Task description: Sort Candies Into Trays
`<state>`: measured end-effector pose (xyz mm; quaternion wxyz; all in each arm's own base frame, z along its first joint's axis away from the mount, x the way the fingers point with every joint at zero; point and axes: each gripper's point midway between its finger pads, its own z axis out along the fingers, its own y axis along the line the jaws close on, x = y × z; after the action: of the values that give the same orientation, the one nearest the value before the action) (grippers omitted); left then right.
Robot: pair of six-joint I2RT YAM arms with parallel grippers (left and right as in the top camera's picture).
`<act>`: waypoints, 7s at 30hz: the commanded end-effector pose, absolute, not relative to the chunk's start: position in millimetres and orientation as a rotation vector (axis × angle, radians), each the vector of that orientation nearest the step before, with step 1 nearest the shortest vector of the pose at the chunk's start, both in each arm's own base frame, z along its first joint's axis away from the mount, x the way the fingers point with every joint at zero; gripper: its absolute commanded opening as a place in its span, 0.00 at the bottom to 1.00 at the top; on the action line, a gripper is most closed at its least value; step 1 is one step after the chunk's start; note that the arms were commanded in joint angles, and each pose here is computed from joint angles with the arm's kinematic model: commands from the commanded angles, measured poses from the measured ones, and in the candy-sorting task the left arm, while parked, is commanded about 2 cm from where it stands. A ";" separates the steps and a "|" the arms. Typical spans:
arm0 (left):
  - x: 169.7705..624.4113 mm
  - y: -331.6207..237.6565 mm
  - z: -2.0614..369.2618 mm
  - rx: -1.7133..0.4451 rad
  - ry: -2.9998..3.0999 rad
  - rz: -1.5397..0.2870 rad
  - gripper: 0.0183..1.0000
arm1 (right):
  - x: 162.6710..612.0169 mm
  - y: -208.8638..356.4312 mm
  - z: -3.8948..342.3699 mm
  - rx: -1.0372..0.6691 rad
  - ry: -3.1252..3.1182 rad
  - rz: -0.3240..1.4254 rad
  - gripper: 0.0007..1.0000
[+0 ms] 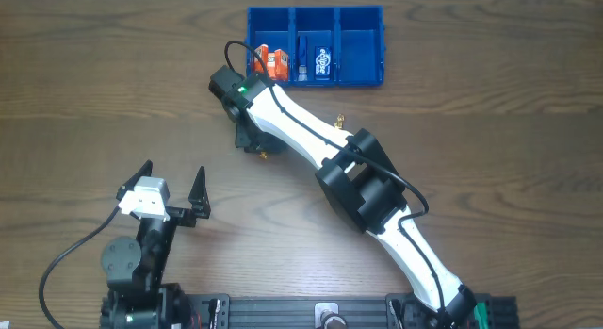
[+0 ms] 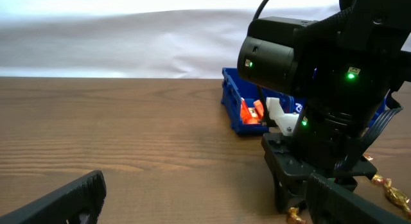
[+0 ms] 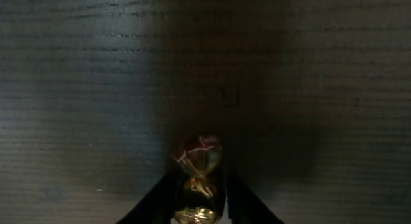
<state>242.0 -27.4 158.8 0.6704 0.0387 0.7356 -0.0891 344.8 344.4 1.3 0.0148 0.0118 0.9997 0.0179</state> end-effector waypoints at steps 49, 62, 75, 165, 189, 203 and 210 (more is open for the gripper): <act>241.0 -31.6 142.8 0.112 1.701 -0.215 1.00 | 574.4 136.2 124.8 0.167 2.454 -0.076 0.14; 241.0 -31.6 142.8 0.112 1.701 -0.215 1.00 | 569.5 138.4 123.1 0.157 2.474 -0.083 0.70; 241.0 -31.6 142.9 0.111 1.700 -0.215 1.00 | 481.0 144.7 237.7 0.161 2.529 -0.051 0.78; 241.0 -31.6 142.8 0.112 1.701 -0.215 1.00 | 336.8 176.7 -8.1 0.188 3.152 -0.074 0.50; 241.0 -31.6 142.8 0.112 1.701 -0.215 1.00 | 343.8 161.9 37.0 0.186 3.062 -0.092 0.12; 241.0 -31.6 142.9 0.112 1.700 -0.215 1.00 | 444.6 121.1 259.4 0.133 2.243 0.059 0.15; 241.0 -31.6 142.8 0.111 1.701 -0.215 1.00 | 515.0 135.4 211.6 0.059 2.168 0.018 0.16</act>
<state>242.0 -27.4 159.0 0.6705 0.0387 0.7355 -0.0891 494.7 134.9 263.9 0.4954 0.0558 0.8657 0.0457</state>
